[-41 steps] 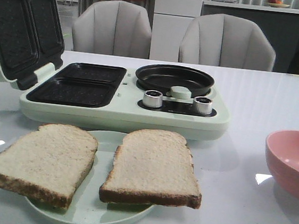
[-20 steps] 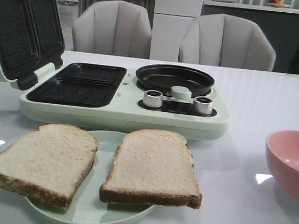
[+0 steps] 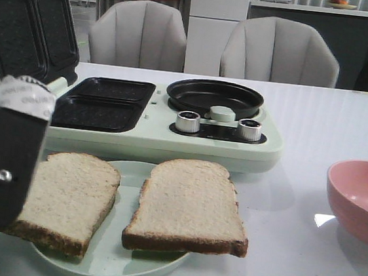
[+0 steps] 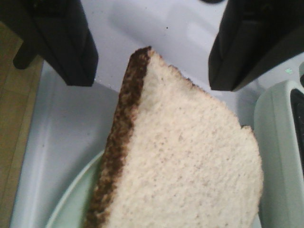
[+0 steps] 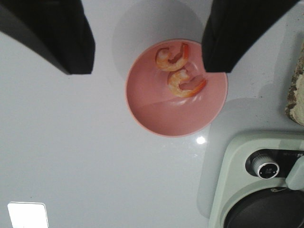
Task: Make breakfast with bread and shrimp
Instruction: 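Grasp the bread slice nearest the left gripper and lift it, then carry the bread slice over the sandwich maker plate and release it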
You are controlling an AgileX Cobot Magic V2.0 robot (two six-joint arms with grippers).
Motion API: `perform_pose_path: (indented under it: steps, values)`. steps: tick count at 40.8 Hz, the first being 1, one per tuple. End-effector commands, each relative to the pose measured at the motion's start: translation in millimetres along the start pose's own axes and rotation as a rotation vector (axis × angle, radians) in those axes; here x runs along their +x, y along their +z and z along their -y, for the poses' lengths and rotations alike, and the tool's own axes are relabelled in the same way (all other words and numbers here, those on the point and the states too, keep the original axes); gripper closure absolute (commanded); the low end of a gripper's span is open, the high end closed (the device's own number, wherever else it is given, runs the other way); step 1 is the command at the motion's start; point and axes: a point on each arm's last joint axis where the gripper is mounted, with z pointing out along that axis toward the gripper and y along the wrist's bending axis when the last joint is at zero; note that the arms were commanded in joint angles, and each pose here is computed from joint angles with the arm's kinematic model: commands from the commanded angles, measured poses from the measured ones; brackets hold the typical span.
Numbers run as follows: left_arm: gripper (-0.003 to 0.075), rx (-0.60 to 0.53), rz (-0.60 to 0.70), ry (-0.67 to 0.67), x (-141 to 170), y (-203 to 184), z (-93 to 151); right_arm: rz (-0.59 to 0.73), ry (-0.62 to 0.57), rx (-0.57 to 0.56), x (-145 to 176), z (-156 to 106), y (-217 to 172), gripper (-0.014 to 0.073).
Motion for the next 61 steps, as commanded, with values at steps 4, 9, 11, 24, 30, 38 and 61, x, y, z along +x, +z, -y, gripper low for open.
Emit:
perform_pose_path:
  steps: [4, 9, 11, 24, 30, 38, 61]
  values:
    - [0.0193, -0.063, -0.006, 0.027, -10.8, 10.8, -4.2, 0.105, 0.001, 0.004, -15.1, 0.4, -6.3, 0.0017]
    - [0.0228, -0.119, -0.055, 0.028, -9.4, 18.2, -5.4, 0.105, 0.001, 0.004, -15.1, 0.4, -6.3, 0.0017]
    - [0.0255, -0.128, -0.058, 0.028, -9.7, 19.5, -5.5, 0.105, 0.001, 0.004, -15.1, 0.4, -6.3, 0.0017]
    - [0.0456, -0.115, -0.044, 0.03, -11.2, 20.4, -3.9, 0.105, 0.001, 0.004, -15.1, 0.4, -6.3, 0.0017]
    - [0.0563, -0.122, -0.048, 0.033, -11.4, 19.8, -4.0, 0.105, 0.001, 0.004, -15.1, 0.4, -6.3, 0.0017]
    - [0.0619, -0.186, -0.064, 0.06, -15.1, 10.6, -4.0, 0.105, 0.001, 0.004, -15.1, 0.4, -6.3, 0.0017]
    - [0.0619, -0.606, 0.09, 0.031, -14.8, -50.6, -49.5, 0.105, 0.001, 0.004, -15.1, 0.4, -6.3, 0.0017]
